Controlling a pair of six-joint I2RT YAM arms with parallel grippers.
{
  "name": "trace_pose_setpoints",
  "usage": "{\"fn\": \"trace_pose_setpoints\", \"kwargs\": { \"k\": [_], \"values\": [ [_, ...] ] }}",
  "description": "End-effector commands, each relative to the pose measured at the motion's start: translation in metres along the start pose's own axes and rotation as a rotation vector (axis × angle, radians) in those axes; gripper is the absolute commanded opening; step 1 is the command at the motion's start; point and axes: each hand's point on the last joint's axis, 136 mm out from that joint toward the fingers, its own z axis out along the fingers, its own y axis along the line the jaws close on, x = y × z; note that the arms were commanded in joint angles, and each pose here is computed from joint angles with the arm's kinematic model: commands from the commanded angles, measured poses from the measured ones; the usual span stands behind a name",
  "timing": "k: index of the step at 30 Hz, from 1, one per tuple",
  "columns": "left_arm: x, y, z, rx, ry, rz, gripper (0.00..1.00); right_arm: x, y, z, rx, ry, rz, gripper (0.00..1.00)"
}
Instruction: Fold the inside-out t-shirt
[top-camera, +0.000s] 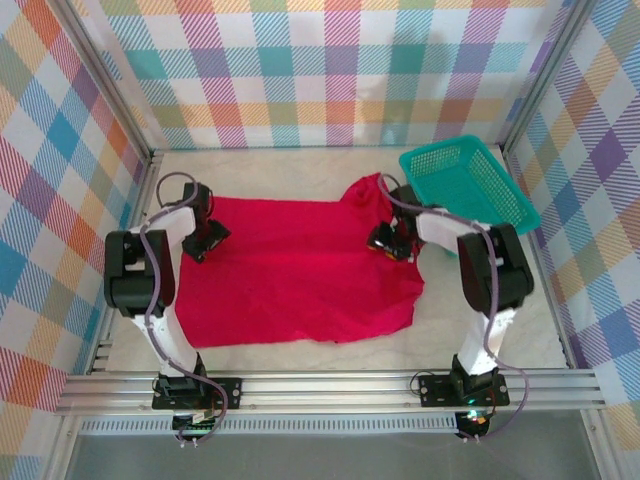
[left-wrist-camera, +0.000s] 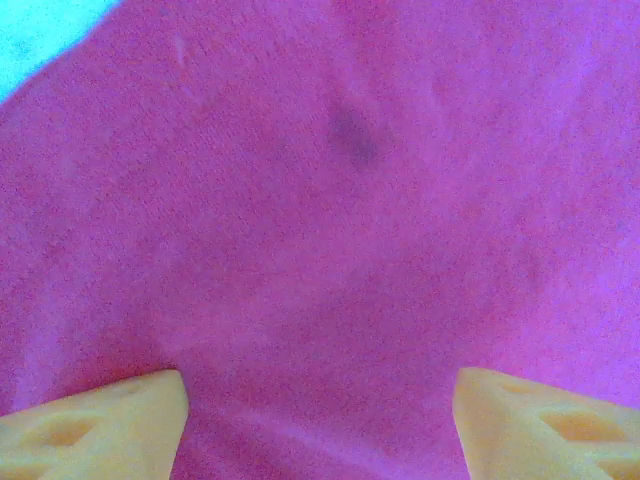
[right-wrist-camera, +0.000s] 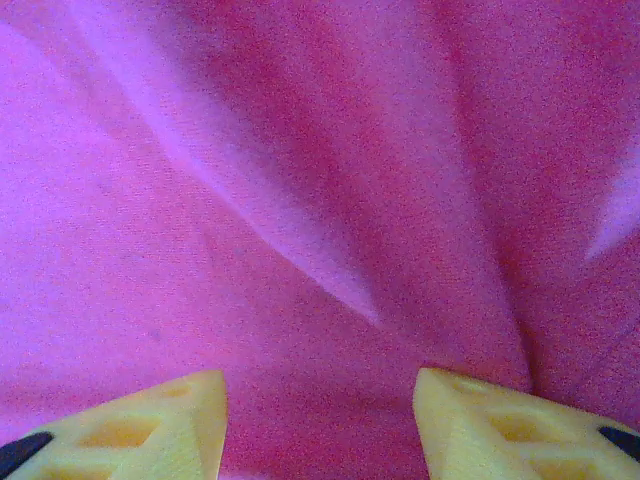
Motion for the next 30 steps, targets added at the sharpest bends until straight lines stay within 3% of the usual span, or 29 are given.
{"fn": "trace_pose_setpoints", "kwargs": {
  "k": [1, 6, 9, 14, 18, 30],
  "values": [
    [0.008, 0.037, -0.013, -0.079, -0.037, -0.023, 0.72, 0.040, -0.021, -0.010, 0.049, 0.036, 0.064, 0.53],
    [0.009, 0.018, -0.030, 0.010, -0.031, -0.002, 0.71, 0.002, 0.021, -0.060, -0.020, -0.112, -0.007, 0.53],
    [0.008, 0.009, -0.036, 0.036, -0.035, 0.011, 0.70, -0.025, 0.047, -0.072, -0.058, -0.171, -0.044, 0.52],
    [0.014, 0.004, -0.038, 0.069, -0.031, 0.022, 0.69, -0.073, 0.080, -0.057, -0.040, -0.196, -0.109, 0.47],
    [0.018, -0.001, -0.037, 0.083, -0.013, 0.037, 0.67, -0.104, 0.085, -0.034, 0.042, -0.197, -0.127, 0.45],
    [0.019, -0.005, -0.039, 0.101, -0.005, 0.039, 0.66, -0.116, 0.084, 0.009, 0.055, -0.128, -0.072, 0.48]
  ]
}}
